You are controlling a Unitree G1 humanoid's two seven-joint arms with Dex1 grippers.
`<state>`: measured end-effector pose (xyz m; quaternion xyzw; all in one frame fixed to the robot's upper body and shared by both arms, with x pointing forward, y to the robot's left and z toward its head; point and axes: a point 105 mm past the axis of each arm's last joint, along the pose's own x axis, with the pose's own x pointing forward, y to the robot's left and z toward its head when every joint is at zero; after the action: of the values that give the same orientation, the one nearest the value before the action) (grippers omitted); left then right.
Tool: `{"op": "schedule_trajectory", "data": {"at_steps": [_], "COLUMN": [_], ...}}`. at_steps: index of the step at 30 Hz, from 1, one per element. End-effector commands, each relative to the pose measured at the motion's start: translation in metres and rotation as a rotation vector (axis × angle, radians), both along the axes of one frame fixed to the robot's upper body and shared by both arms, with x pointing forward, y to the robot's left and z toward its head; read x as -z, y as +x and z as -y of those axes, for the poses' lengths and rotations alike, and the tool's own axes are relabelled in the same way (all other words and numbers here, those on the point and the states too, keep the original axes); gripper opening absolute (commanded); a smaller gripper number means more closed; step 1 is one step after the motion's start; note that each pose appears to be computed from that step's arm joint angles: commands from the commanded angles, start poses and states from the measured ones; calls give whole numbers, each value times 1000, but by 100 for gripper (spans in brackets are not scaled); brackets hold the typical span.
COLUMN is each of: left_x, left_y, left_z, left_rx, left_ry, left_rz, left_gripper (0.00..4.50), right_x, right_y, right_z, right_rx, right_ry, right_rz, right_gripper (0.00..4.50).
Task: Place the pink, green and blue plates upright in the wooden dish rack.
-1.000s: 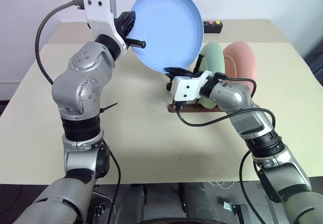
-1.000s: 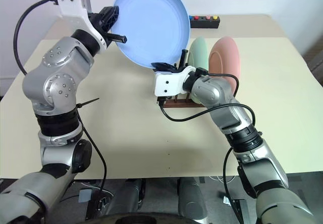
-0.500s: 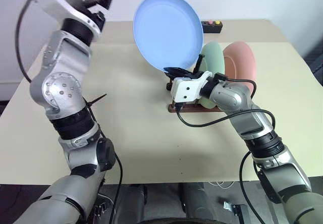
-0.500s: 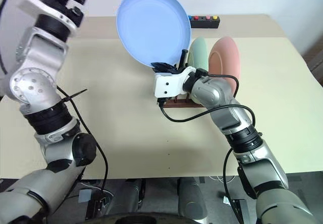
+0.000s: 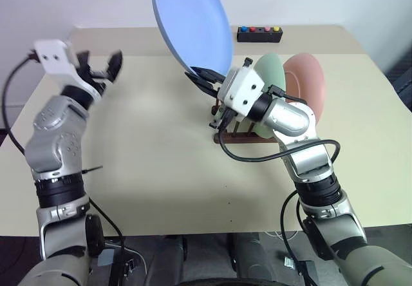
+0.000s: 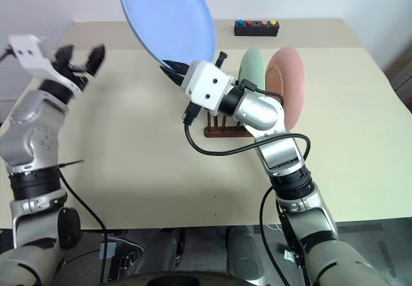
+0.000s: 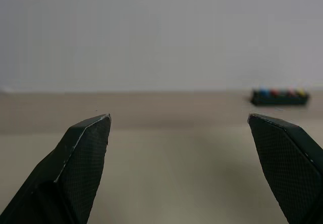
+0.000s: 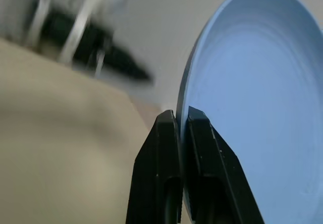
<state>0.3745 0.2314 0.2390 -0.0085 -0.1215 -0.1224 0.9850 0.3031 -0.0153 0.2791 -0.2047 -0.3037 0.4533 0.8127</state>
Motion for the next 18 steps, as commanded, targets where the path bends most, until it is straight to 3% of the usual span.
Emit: {"op": "schedule_trajectory", "data": {"at_steps": [1, 4, 12, 18], "left_x": [4, 35, 88, 98], "left_y": [-12, -32, -71, -74], "left_z": [27, 61, 97, 105], "left_rx": [121, 324, 602, 637], "left_ry": [147, 219, 279, 284], "left_rz": [15, -55, -204, -232], "left_gripper": [446, 446, 446, 446], "right_x": [-14, -9, 16, 26], "right_y": [-17, -18, -25, -21], "right_z": [10, 26, 33, 36], "right_rx": [-90, -103, -122, -111], "right_ry": [134, 232, 259, 285], "right_rz": [-106, -248, -453, -527], "right_gripper": [0, 0, 0, 0]}}
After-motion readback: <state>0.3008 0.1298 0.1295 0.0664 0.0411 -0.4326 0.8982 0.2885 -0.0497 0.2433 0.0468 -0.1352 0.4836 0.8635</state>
